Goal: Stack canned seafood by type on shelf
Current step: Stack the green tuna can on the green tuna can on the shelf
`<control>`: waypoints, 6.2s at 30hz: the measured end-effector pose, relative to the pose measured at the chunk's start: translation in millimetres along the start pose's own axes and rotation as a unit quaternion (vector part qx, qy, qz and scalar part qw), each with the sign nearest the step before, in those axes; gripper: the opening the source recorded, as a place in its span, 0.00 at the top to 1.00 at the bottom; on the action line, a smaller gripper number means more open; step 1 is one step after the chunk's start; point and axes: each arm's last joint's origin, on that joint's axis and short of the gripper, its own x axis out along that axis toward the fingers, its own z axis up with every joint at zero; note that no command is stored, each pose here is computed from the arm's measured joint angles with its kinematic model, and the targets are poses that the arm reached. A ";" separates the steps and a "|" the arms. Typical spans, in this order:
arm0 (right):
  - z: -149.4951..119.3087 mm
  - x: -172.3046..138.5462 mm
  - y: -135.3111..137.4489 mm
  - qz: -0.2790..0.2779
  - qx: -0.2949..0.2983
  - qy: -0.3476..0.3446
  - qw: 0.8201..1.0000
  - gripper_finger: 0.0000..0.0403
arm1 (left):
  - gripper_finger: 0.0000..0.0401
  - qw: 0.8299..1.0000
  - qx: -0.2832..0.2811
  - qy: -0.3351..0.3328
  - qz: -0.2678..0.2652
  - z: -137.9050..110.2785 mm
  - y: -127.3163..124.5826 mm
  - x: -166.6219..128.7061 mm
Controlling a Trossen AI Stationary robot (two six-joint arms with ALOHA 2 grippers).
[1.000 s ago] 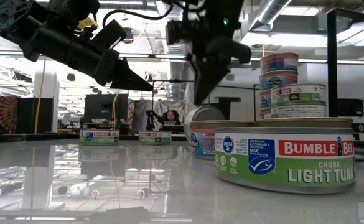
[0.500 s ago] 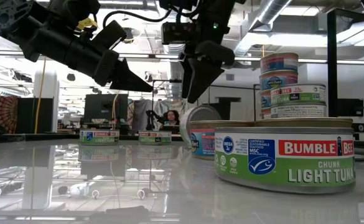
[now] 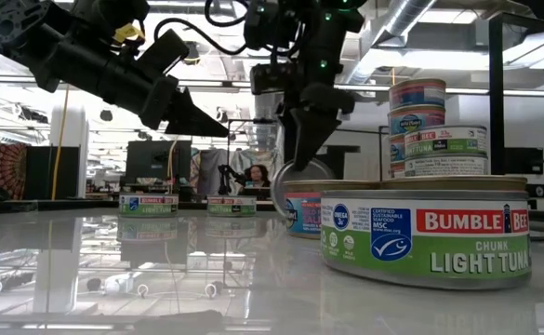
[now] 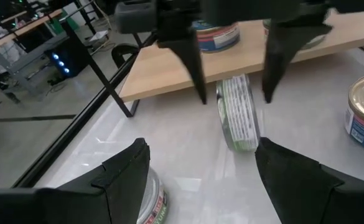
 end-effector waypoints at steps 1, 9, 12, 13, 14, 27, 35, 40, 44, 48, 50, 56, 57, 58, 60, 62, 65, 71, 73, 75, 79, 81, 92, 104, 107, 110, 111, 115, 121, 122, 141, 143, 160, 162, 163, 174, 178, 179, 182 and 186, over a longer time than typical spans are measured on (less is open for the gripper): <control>-0.3 0.2 -0.1 0.004 -0.001 0.000 1.000 0.24 | 0.30 1.000 0.000 0.000 0.001 -0.1 0.5 0.2; -1.1 0.7 -3.2 0.026 0.016 -0.007 1.000 0.29 | 0.30 1.000 0.004 0.002 0.007 -0.3 2.1 1.0; -1.0 0.7 -2.9 0.026 0.016 -0.007 1.000 0.31 | 0.30 1.000 0.004 0.002 0.007 -0.4 2.1 1.0; -1.0 0.7 -2.9 0.026 0.016 -0.007 1.000 0.31 | 0.30 1.000 0.004 0.002 0.007 -0.4 2.1 1.0; -1.3 0.9 -2.8 0.026 0.016 -0.006 1.000 0.31 | 0.30 1.000 0.004 0.002 0.007 -0.4 2.1 1.0; -11.7 17.4 2.8 0.039 0.030 0.009 0.999 0.40 | 0.30 1.000 0.002 0.001 0.007 -0.2 2.2 1.0; -12.5 16.7 3.0 0.041 0.016 0.013 0.999 0.61 | 0.30 1.000 0.005 0.000 0.012 0.2 2.4 0.9; -11.7 5.0 1.2 0.047 0.023 0.036 0.998 0.61 | 0.30 0.994 0.026 0.002 0.109 6.5 7.9 -5.3; -8.7 -6.9 -1.4 0.047 0.031 0.044 0.997 0.61 | 0.30 0.994 0.032 -0.018 0.101 14.7 6.2 -14.4; -6.2 -15.0 -3.2 0.036 0.033 0.048 0.998 0.61 | 0.30 0.993 0.038 -0.021 0.108 19.1 5.6 -21.6; -5.2 -17.4 -3.4 0.034 0.032 0.048 0.998 0.61 | 0.30 0.993 0.035 -0.025 0.108 21.2 5.9 -24.4; -6.0 -29.2 -3.4 0.039 0.038 0.066 0.996 0.61 | 0.30 0.994 0.044 -0.040 0.089 26.6 1.6 -32.1; -5.8 -33.4 -2.7 0.039 0.039 0.065 0.996 0.61 | 0.30 0.994 0.052 -0.047 0.080 27.7 -0.2 -33.0; -5.3 -38.7 -2.4 0.038 0.040 0.059 0.997 0.61 | 0.30 0.995 0.061 -0.053 0.064 28.6 -2.8 -34.2; -5.5 -51.1 -0.7 0.046 0.041 0.041 0.997 0.61 | 0.30 0.994 0.081 -0.067 0.026 29.7 -8.4 -35.9; -7.5 -66.2 2.3 0.070 0.049 0.021 0.996 0.61 | 0.30 0.992 0.099 -0.080 -0.011 30.1 -13.6 -37.0; -12.2 -91.1 7.6 0.096 0.070 -0.006 0.993 0.61 | 0.30 0.986 0.115 -0.102 -0.060 31.3 -20.7 -39.2; -27.2 -138.7 22.6 0.147 0.118 -0.038 0.981 0.61 | 0.30 0.974 0.126 -0.152 -0.114 28.8 -36.4 -33.3; -34.5 -149.9 28.7 0.153 0.125 -0.027 0.980 0.61 | 0.30 0.973 0.125 -0.156 -0.116 23.8 -42.1 -27.0; -44.4 -158.6 33.9 0.160 0.133 -0.015 0.978 0.61 | 0.30 0.973 0.124 -0.163 -0.110 19.1 -46.6 -20.7; -61.8 -173.6 39.5 0.177 0.167 -0.043 0.969 0.61 | 0.30 0.972 0.133 -0.167 -0.099 10.3 -54.0 -12.4; -70.7 -176.3 42.4 0.180 0.185 -0.057 0.964 0.61 | 0.30 0.973 0.137 -0.164 -0.089 7.9 -56.0 -11.1; -132.0 -166.4 67.6 0.216 0.278 -0.153 0.924 0.61 | 0.30 0.975 0.138 -0.162 -0.068 10.3 -54.1 -12.6; -180.9 -140.3 81.7 0.234 0.408 -0.252 0.846 0.60 | 0.30 0.972 0.154 -0.165 -0.064 10.6 -54.0 -12.7; -187.6 -129.7 87.1 0.248 0.423 -0.258 0.833 0.61 | 0.30 0.969 0.164 -0.174 -0.056 12.5 -52.8 -12.8; -191.6 -125.9 89.9 0.259 0.430 -0.273 0.821 0.61 | 0.30 0.967 0.170 -0.183 -0.049 14.5 -50.8 -12.4; -192.1 -126.6 90.2 0.263 0.430 -0.287 0.815 0.61 | 0.30 0.967 0.170 -0.186 -0.048 15.0 -50.0 -12.0; -199.7 -127.4 90.5 0.261 0.450 -0.314 0.795 0.59 | 0.30 0.966 0.163 -0.193 -0.051 15.7 -45.1 -8.7; -214.6 -117.8 92.7 0.258 0.495 -0.313 0.769 0.61 | 0.30 0.969 0.140 -0.195 -0.062 14.6 -35.9 -1.7; -217.1 -115.0 93.2 0.256 0.500 -0.311 0.766 0.61 | 0.30 0.969 0.137 -0.197 -0.066 14.5 -34.7 -0.8; -253.5 -78.1 101.9 0.257 0.553 -0.339 0.716 0.60 | 0.30 0.967 0.131 -0.197 -0.092 12.4 -31.1 3.1; -256.8 -76.3 102.5 0.262 0.554 -0.348 0.709 0.60 | 0.30 0.967 0.131 -0.197 -0.092 12.4 -31.1 3.1; -269.4 -76.3 102.2 0.255 0.585 -0.356 0.683 0.59 | 0.30 0.965 0.129 -0.203 -0.104 12.7 -31.7 2.8; -269.0 -75.9 102.2 0.254 0.586 -0.355 0.683 0.59 | 0.30 0.965 0.129 -0.203 -0.104 12.7 -31.7 2.8; -269.1 -75.9 102.2 0.253 0.586 -0.355 0.683 0.59 | 0.30 0.965 0.129 -0.203 -0.104 12.7 -31.7 2.8; -270.8 -72.6 96.8 0.241 0.623 -0.342 0.661 0.57 | 0.30 0.965 0.129 -0.203 -0.104 12.7 -31.7 2.8; -269.6 -70.9 96.9 0.241 0.625 -0.336 0.663 0.52 | 0.30 0.965 0.129 -0.203 -0.104 12.7 -31.7 2.8; -269.2 -70.3 97.0 0.240 0.625 -0.333 0.664 0.50 | 0.30 0.965 0.129 -0.203 -0.104 12.7 -31.7 2.8; -268.3 -68.3 97.3 0.240 0.632 -0.324 0.662 0.44 | 0.30 0.965 0.129 -0.203 -0.104 12.7 -31.7 2.8; -266.7 -67.0 97.9 0.250 0.636 -0.314 0.659 0.37 | 0.30 0.965 0.128 -0.203 -0.104 12.7 -31.7 2.8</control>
